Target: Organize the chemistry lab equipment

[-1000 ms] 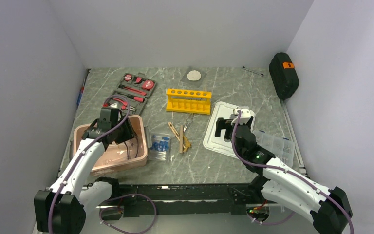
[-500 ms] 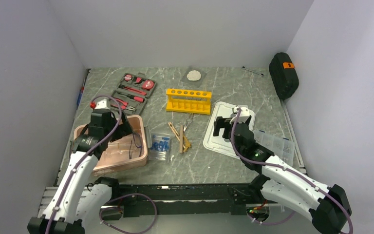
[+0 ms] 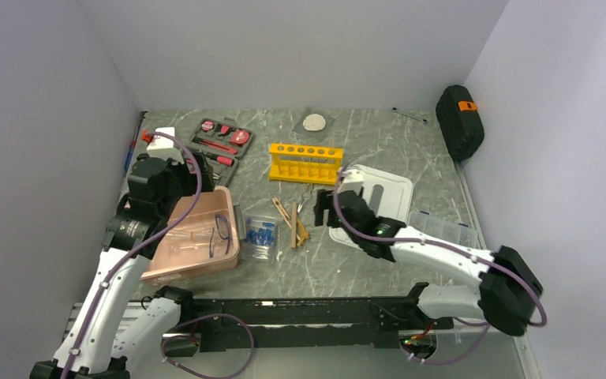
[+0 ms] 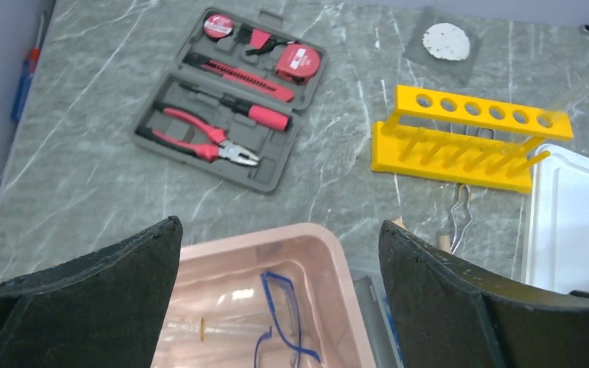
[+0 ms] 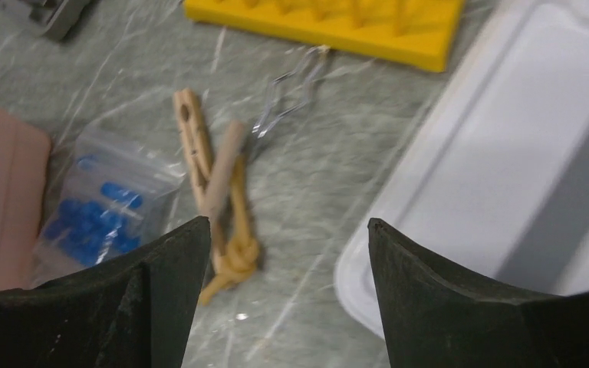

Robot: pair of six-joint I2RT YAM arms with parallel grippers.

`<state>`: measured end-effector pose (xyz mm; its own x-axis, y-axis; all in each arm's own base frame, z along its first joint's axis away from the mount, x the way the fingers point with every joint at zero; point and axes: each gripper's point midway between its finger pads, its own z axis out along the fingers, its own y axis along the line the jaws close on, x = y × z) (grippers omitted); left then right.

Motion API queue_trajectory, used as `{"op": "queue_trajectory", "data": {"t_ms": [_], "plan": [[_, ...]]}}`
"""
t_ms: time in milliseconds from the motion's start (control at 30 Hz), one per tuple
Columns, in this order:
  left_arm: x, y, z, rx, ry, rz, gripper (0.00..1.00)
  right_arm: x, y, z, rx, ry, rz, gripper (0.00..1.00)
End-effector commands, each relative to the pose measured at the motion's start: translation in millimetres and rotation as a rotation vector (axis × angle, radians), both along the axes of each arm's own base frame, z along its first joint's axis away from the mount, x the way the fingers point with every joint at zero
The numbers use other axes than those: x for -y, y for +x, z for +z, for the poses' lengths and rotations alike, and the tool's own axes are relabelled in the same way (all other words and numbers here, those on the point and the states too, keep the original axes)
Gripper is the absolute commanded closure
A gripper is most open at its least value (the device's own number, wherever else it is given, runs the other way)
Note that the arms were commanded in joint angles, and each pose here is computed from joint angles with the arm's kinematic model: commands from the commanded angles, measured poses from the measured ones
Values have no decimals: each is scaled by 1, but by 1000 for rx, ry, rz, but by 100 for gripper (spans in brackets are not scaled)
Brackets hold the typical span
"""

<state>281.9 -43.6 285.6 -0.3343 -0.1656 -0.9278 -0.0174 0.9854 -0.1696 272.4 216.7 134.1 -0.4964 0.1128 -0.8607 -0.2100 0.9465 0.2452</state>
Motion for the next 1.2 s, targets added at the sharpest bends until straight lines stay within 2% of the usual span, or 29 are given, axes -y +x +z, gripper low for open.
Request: {"op": "queue_trajectory", "data": {"t_ms": [0,100,233,533,800,1167], "plan": [[9,21,-9,77,96,-75,1,-49,-4,6,-43,0,35,24],[4,15,-21,37,120,-52,1,-80,-10,-7,-87,-53,86,26],[3,14,-18,60,120,-51,1,-106,-10,-36,-157,-130,123,38],[5,10,-16,65,113,-58,1,-117,-8,-81,-265,-271,137,52],[10,9,-18,61,111,-71,1,-126,-8,-95,-291,-253,161,58],[12,9,-20,57,110,-78,1,-127,-6,-108,-315,-258,163,74]]}}
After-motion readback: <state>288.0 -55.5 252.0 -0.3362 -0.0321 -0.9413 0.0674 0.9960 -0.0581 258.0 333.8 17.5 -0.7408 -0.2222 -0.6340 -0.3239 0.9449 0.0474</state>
